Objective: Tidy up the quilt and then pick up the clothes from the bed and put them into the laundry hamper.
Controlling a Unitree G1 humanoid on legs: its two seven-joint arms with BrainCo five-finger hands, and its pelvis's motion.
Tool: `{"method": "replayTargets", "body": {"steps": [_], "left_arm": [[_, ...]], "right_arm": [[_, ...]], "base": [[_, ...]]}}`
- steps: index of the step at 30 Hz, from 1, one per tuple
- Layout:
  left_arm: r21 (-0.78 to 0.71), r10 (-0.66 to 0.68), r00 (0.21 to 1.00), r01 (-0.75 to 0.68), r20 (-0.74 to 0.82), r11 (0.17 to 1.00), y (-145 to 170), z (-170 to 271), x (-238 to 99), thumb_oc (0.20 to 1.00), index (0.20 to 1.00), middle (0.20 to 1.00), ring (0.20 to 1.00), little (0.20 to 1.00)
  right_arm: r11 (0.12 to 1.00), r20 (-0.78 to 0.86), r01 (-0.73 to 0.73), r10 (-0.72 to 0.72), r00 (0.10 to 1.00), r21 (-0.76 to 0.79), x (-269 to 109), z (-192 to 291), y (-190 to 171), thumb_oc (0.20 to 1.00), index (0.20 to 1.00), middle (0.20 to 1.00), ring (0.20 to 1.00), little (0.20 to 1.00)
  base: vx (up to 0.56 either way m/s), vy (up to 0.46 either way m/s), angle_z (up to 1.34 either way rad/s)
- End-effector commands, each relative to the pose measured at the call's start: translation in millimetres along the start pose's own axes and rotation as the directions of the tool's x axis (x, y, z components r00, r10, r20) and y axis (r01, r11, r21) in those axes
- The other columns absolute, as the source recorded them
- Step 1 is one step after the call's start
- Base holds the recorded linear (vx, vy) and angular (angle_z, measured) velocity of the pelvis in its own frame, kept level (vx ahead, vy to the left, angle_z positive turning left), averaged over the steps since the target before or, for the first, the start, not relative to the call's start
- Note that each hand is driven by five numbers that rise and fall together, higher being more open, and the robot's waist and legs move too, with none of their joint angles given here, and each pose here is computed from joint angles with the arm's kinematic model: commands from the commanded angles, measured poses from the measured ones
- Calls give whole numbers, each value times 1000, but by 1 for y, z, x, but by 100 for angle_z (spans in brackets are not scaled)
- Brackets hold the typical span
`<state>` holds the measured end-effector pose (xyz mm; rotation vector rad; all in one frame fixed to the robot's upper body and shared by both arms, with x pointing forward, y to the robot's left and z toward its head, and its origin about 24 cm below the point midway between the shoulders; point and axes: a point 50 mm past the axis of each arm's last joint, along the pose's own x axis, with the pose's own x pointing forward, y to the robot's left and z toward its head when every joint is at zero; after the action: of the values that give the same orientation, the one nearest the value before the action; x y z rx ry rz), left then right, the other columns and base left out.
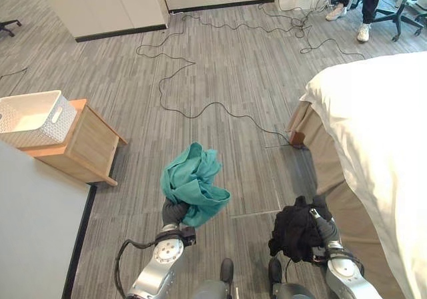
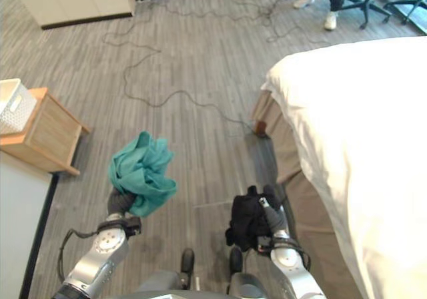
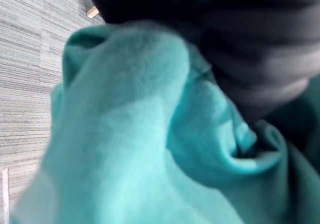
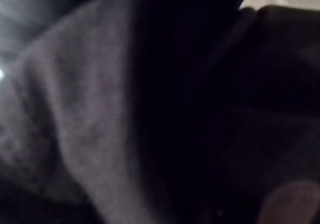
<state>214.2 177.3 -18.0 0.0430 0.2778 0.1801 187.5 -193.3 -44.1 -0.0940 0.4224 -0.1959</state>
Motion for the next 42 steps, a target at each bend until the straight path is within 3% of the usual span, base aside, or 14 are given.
{"method": "replayTargets", "body": {"steps": [1, 14, 30, 42], "left_arm": [[23, 60, 990, -64, 130, 998, 14, 24, 10, 200, 200, 200, 200, 200], [-13, 81, 961, -81, 264, 997, 11, 47, 21, 200, 200, 200, 200, 200], [-11, 125, 982, -125, 144, 992, 14, 26, 16, 200, 200, 200, 200, 200], [-40, 194, 972, -190, 135, 981, 21, 23, 9, 200, 200, 200, 200, 200]], "right_arm": [[998, 148, -36, 27, 989, 60, -1, 31, 1, 200, 200, 200, 200, 200], [993, 256, -28, -4, 967, 119, 16, 60, 9, 200, 200, 200, 200, 200], [996, 196, -44, 29, 980, 74, 3, 37, -18, 200, 200, 200, 200, 200], [996, 164, -83, 76, 984, 35, 1, 33, -10, 200, 200, 200, 200, 200]], "base": [[-20, 171, -11], [93, 32, -12], [518, -186, 37], [362, -108, -23]]}}
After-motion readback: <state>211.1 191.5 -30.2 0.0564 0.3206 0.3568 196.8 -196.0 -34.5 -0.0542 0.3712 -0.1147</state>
